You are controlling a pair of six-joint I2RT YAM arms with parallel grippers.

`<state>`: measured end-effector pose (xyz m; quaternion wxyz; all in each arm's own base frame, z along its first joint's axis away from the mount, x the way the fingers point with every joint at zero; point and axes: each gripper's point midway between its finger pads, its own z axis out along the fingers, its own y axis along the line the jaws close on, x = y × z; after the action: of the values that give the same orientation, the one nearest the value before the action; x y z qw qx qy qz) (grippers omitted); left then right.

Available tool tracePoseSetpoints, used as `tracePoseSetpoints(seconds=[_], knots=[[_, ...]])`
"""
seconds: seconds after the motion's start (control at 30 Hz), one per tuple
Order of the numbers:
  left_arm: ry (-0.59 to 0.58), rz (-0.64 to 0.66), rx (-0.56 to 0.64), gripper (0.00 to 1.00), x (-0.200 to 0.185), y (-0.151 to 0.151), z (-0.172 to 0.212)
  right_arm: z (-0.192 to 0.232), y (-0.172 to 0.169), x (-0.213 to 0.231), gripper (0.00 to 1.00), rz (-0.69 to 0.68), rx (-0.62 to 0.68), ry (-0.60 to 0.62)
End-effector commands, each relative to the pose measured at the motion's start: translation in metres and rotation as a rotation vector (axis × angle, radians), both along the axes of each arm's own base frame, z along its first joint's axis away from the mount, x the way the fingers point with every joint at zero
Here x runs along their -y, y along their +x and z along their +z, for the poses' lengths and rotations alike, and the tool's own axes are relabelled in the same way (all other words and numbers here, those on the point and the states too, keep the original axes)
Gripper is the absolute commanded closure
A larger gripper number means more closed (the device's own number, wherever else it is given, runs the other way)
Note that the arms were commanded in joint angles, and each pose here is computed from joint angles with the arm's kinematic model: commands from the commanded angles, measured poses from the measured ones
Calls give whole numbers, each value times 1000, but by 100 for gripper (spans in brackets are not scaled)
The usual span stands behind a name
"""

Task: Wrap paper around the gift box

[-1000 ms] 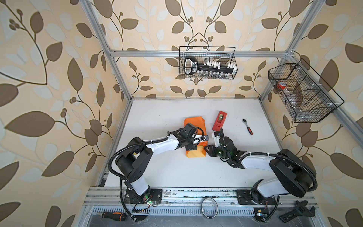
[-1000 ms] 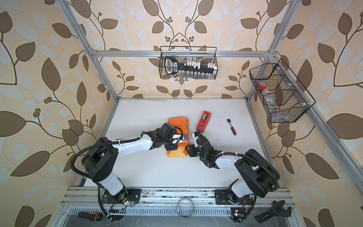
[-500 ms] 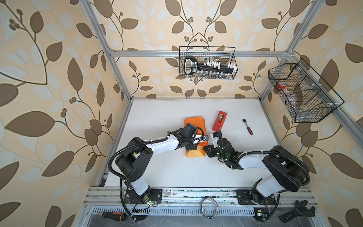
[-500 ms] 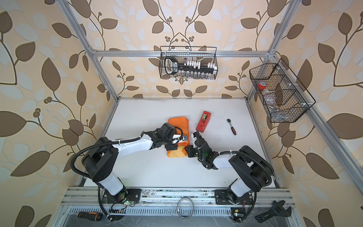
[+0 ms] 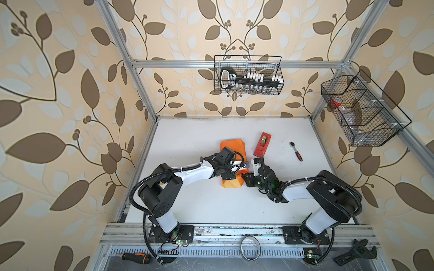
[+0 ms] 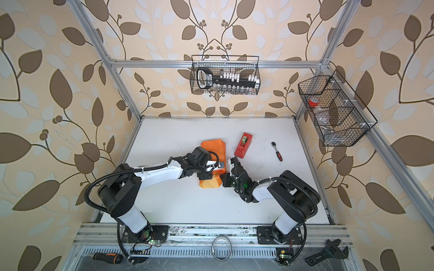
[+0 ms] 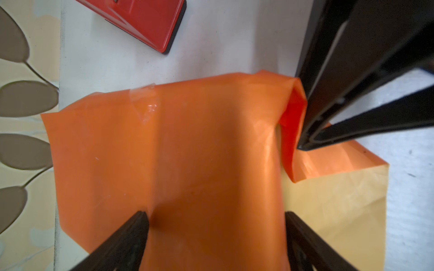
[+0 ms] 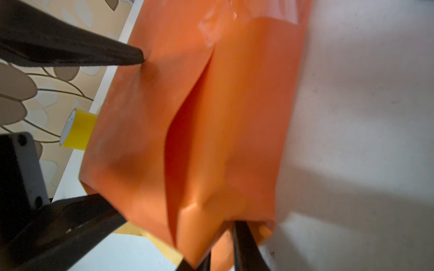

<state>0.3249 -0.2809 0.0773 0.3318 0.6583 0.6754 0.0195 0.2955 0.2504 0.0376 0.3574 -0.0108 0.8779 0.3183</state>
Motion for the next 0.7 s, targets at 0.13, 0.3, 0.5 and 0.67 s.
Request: tracePoseSetpoints(seconds=[0.13, 0.3, 0.5, 0.67], knots=[[-12, -66, -39, 8, 7, -10, 2, -1, 6, 0, 82, -42, 28, 17], [-49, -67, -21, 4, 15, -10, 12, -5, 6, 0, 84, -49, 26, 18], [-72, -62, 30, 1, 23, -5, 17, -5, 6, -1, 85, -49, 29, 21], [-78, -48, 82, 1, 32, 3, 20, -5, 5, 0, 85, -50, 30, 23]])
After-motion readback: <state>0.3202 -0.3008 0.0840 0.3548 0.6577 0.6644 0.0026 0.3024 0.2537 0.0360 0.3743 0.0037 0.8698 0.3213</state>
